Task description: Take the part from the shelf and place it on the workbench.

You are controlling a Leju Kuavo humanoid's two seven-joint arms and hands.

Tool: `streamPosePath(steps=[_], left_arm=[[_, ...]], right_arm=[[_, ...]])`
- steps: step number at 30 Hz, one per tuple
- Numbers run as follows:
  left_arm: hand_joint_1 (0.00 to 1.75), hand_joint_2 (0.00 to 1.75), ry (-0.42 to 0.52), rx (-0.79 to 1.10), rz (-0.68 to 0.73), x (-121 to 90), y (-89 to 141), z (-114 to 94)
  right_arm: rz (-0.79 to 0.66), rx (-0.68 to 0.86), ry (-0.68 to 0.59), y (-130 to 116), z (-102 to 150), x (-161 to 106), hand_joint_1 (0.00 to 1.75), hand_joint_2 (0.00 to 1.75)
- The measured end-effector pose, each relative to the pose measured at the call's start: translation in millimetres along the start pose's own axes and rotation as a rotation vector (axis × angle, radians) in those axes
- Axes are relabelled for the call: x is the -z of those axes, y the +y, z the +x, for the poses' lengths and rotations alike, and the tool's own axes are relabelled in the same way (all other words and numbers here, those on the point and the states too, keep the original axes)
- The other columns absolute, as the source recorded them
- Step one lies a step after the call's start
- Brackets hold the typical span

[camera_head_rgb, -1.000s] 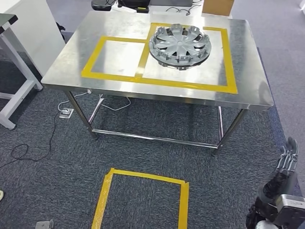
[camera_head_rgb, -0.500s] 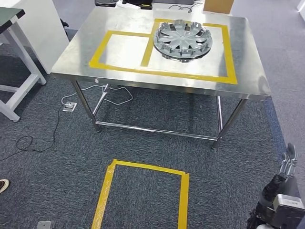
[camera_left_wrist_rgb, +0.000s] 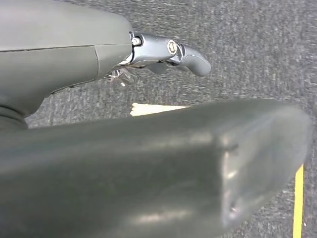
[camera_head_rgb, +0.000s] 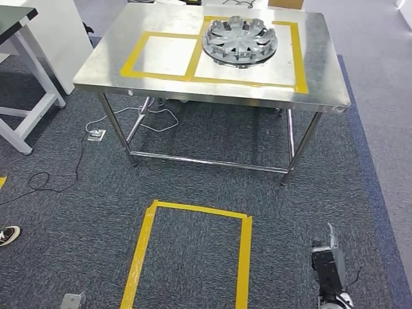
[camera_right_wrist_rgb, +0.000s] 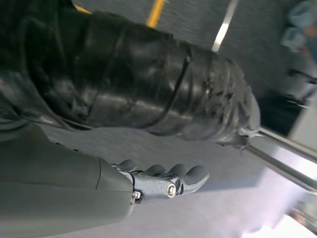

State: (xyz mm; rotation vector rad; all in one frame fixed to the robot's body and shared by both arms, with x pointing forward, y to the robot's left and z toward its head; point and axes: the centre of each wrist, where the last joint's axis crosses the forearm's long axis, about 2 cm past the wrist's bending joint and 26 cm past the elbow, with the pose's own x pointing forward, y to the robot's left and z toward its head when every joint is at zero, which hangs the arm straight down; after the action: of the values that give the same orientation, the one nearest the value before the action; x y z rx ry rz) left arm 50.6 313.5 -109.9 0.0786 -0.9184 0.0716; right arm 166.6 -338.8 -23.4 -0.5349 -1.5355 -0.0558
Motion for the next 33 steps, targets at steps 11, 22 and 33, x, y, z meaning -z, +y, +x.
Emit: streamPosePath(steps=[11, 22, 33], left_arm=[[0.0, 0.0, -0.017, -0.035, -0.003, 1, -1, 1], [0.0, 0.0, -0.027, -0.027, -0.028, 2, -9, 2], [0.0, 0.0, -0.001, -0.045, -0.003, -2, -4, -2]], right_arm=[[0.043, 0.037, 0.275, 3, -50, -37, 0.0, 0.0], [0.091, 0.058, 0.356, 18, -56, -48, 0.0, 0.0], [0.114, 0.0, 0.641, 10, -74, -91, 0.0, 0.0]])
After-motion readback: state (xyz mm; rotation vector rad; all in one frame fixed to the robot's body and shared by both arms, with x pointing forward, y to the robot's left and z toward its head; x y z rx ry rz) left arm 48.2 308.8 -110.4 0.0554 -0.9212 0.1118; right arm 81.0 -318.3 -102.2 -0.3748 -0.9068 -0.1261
